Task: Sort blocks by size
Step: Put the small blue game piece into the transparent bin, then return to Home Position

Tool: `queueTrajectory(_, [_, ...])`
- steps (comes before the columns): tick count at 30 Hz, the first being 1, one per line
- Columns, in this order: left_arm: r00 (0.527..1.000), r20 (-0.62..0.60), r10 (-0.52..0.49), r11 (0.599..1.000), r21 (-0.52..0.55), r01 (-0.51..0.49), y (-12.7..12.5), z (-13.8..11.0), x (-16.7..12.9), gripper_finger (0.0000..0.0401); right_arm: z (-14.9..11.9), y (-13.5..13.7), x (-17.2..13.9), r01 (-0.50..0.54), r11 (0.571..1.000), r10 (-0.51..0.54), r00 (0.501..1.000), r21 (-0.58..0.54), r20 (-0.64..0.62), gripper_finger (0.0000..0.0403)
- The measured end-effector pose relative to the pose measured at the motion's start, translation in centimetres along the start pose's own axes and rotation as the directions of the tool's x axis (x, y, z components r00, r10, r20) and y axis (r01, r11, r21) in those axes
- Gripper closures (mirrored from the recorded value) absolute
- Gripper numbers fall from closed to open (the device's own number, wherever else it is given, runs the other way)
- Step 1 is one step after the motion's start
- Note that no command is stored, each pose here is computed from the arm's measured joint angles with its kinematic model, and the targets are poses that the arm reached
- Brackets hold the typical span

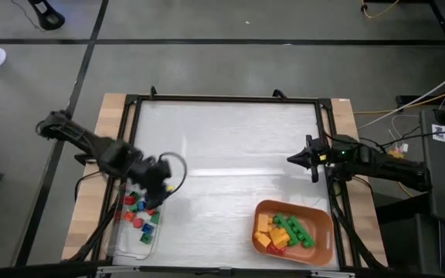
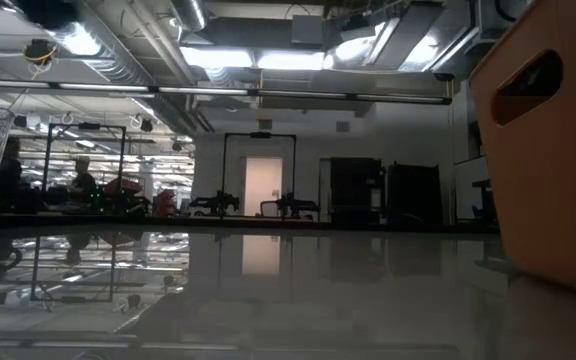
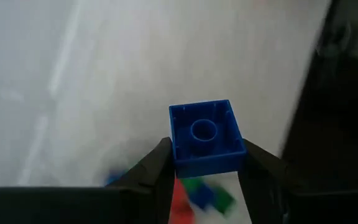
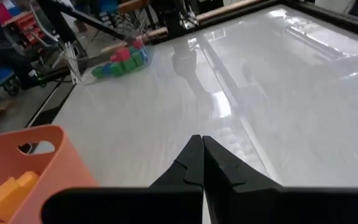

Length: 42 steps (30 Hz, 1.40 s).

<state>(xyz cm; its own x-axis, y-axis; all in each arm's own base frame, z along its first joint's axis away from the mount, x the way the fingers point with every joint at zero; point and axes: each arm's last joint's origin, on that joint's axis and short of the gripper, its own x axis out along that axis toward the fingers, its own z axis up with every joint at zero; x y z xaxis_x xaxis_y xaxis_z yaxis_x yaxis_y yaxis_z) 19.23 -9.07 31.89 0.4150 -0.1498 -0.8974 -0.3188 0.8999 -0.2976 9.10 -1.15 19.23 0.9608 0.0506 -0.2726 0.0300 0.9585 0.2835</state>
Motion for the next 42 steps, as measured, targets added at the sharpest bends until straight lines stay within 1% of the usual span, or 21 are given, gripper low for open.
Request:
queueTrajectory(3, [0.996, -0.079, -0.038, 0.998, -0.050, 0.034, -1.4, -2.6, 0.4, 0.0265, 0.1, 0.0, 0.0, -0.002, 1.000, 0.002, 1.000, -0.002, 0.011, 0.0402])
queueTrajectory(6, [0.990, -0.134, -0.039, 0.993, -0.113, 0.023, -2.3, -4.8, 0.9, 0.0264, 0.1, 0.0, 0.0, -0.002, 1.000, 0.002, 1.000, -0.001, 0.012, 0.0402])
queueTrajectory(10, [0.984, -0.177, 0.036, 0.962, -0.259, -0.082, -2.0, -7.0, 1.9, 0.0252, 0.1, 0.0, 0.0, -0.002, 1.000, 0.002, 1.000, -0.001, 0.012, 0.0402])
queueTrajectory(11, [0.981, -0.187, 0.052, 0.954, -0.280, -0.104, -1.9, -7.4, 2.2, 0.0246, 0.1, 0.0, 0.0, -0.002, 1.000, 0.002, 1.000, -0.001, 0.012, 0.0402])
queueTrajectory(13, [0.975, -0.205, 0.085, 0.947, -0.289, -0.143, -1.5, -8.1, 2.8, 0.0232, 0.1, 0.0, 0.0, -0.002, 1.000, 0.002, 1.000, 0.000, 0.012, 0.0402])
queueTrajectory(17, [0.966, -0.225, 0.129, 0.950, -0.250, -0.185, -0.8, -8.8, 3.8, 0.0207, 0.1, 0.0, 0.0, -0.002, 1.000, 0.002, 1.000, 0.000, 0.012, 0.0402])
queueTrajectory(20, [0.961, -0.233, 0.152, 0.953, -0.222, -0.204, -0.4, -9.1, 4.4, 0.0199, 0.1, 0.0, 0.0, -0.002, 1.000, 0.002, 1.000, 0.000, 0.012, 0.0402])
queueTrajectory(25, [0.957, -0.238, 0.165, 0.971, -0.133, -0.200, -0.1, -9.3, 4.7, 0.0196, 0.1, 0.0, 0.0, 0.000, 1.000, 0.000, 1.000, 0.000, 0.011, 0.0402])
queueTrajectory(29, [0.953, -0.240, 0.186, 0.977, -0.060, -0.206, 0.3, -9.6, 5.2, 0.0196, 0.1, -0.1, 0.0, 0.044, 0.999, -0.044, 0.999, 0.002, 0.020, 0.0402])
queueTrajectory(34, [0.942, -0.249, 0.224, 0.969, -0.046, -0.242, 0.9, -10.0, 5.8, 0.0196, 0.2, -0.3, 0.0, 0.096, 0.995, -0.096, 0.995, 0.003, 0.031, 0.0402])
queueTrajectory(36, [0.941, -0.251, 0.229, 0.971, -0.013, -0.240, 0.9, -10.0, 5.8, 0.0196, 0.1, -0.3, 0.0, 0.103, 0.995, -0.103, 0.994, 0.004, 0.028, 0.0402])
queueTrajectory(39, [0.947, -0.224, 0.231, 0.973, 0.060, -0.223, 0.9, -9.9, 5.8, 0.0196, 0.1, -0.3, 0.0, 0.104, 0.995, -0.104, 0.994, 0.004, 0.022, 0.0402])
queueTrajectory(40, [0.950, -0.215, 0.227, 0.974, 0.060, -0.219, 0.8, -9.8, 5.8, 0.0196, 0.1, -0.3, 0.0, 0.104, 0.995, -0.105, 0.994, 0.005, 0.021, 0.0402])
queueTrajectory(41, [0.957, -0.192, 0.219, 0.975, 0.064, -0.211, 0.7, -9.7, 5.9, 0.0196, 0.0, -0.3, 0.0, 0.105, 0.994, -0.105, 0.994, 0.005, 0.018, 0.0402])
queueTrajectory(42, [0.965, -0.135, 0.224, 0.971, 0.116, -0.209, 0.6, -9.5, 5.9, 0.0196, 0.0, -0.3, 0.0, 0.106, 0.994, -0.106, 0.994, 0.005, 0.015, 0.0402])
